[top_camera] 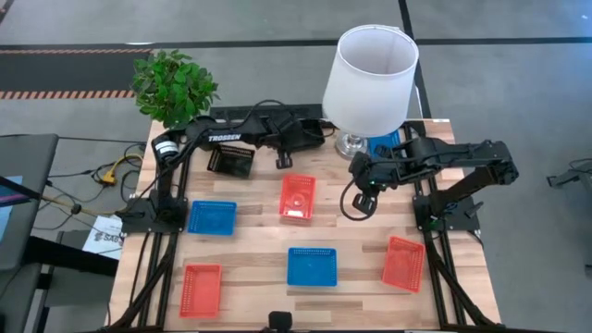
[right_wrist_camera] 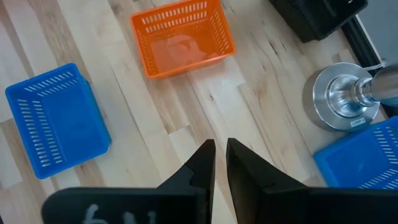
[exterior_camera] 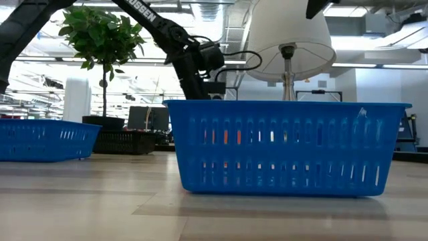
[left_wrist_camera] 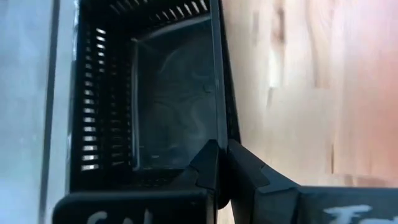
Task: Stack baskets by color
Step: Stack the bottom black bin on the top right black bin
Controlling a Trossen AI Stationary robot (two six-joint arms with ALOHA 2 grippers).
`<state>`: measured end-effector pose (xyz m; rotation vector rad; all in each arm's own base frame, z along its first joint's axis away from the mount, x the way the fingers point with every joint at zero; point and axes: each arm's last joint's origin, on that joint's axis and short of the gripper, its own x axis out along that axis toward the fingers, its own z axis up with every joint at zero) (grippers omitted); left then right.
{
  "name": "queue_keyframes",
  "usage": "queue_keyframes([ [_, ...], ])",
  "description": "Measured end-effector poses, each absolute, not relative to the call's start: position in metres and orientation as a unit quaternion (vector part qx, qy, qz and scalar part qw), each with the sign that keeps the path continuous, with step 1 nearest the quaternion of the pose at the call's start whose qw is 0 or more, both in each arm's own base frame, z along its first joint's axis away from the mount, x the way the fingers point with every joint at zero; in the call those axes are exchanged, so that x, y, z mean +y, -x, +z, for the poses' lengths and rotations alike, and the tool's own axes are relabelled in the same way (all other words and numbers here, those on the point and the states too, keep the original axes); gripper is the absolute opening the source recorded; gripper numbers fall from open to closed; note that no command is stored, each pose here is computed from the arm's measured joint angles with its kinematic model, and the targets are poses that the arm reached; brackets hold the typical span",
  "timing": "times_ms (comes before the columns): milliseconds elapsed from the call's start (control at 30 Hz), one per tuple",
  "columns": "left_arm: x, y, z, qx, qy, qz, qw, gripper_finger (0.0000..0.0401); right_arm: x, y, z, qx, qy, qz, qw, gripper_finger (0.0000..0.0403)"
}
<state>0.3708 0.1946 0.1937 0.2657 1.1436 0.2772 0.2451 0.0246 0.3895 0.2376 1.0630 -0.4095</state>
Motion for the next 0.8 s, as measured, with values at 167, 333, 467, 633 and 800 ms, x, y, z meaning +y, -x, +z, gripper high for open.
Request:
queue_keyframes([
  [167,0.191,-0.37,0.19,0.54,-0.169,0.069,0.822,0.0,0.024,-0.245,0.389,0.502,-0.112,-0.194,0.835,0.0063],
  [333,0.196,-0.368,0.19,0.54,-0.193,0.038,0.818,0.0,0.024,-0.245,0.389,0.502,-0.112,-0.194,0.835,0.0063],
  [467,0.198,-0.365,0.189,0.546,-0.178,0.047,0.817,0.0001,0.024,-0.245,0.39,0.502,-0.113,-0.194,0.835,0.0063],
  [633,0.197,-0.362,0.187,0.562,-0.155,0.059,0.811,0.0035,0.021,-0.245,0.39,0.502,-0.115,-0.198,0.834,0.0063],
  [800,0.195,-0.358,0.185,0.576,-0.118,0.069,0.806,0.0099,0.018,-0.246,0.389,0.501,-0.117,-0.202,0.833,0.0063],
])
